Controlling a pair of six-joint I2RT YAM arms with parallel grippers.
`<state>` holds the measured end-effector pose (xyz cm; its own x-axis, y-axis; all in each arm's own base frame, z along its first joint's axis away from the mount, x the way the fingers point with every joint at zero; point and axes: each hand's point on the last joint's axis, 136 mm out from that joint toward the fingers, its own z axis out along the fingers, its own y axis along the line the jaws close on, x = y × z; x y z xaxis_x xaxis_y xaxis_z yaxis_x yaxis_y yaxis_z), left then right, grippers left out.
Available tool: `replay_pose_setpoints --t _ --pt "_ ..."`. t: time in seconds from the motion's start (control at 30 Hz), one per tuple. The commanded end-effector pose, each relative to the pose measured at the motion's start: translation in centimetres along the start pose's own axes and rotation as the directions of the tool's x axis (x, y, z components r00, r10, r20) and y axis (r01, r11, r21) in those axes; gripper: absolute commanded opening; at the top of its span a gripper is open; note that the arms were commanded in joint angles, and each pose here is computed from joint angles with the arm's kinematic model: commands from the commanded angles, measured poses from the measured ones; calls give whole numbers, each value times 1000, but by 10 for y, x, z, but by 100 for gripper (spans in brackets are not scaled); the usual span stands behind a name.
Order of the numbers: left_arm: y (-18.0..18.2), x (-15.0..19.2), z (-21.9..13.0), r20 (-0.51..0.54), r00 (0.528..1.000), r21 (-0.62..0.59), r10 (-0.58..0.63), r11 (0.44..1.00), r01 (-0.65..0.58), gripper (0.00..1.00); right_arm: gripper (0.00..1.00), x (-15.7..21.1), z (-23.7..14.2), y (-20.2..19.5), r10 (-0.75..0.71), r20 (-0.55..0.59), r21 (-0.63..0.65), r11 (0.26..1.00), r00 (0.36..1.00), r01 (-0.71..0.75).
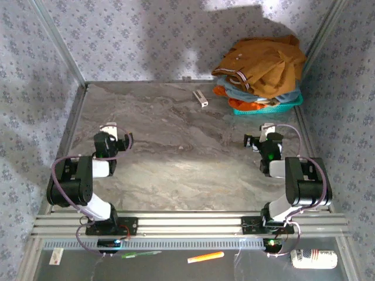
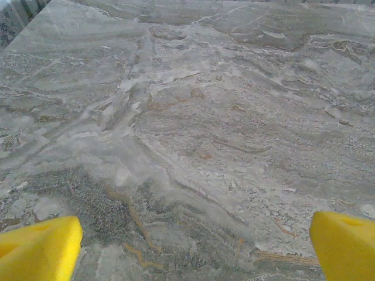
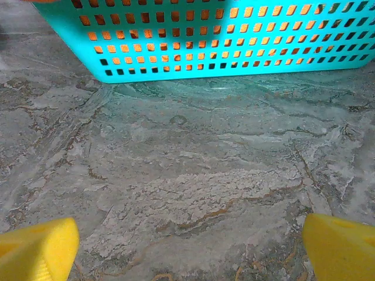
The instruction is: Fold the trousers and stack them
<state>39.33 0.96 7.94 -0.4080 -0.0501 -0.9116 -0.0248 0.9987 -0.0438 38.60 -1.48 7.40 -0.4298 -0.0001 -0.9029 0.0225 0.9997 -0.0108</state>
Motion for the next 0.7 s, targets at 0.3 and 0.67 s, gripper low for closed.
replay_pose_setpoints --t 0.3,0.67 --pt "-1 -10 1 26 999 -8 21 1000 -21 100 100 -10 1 0 -11 22 -2 1000 1000 11" --pt "-1 -10 1 27 999 -8 21 1000 -21 100 100 -10 2 1 -15 22 0 1000 1000 15"
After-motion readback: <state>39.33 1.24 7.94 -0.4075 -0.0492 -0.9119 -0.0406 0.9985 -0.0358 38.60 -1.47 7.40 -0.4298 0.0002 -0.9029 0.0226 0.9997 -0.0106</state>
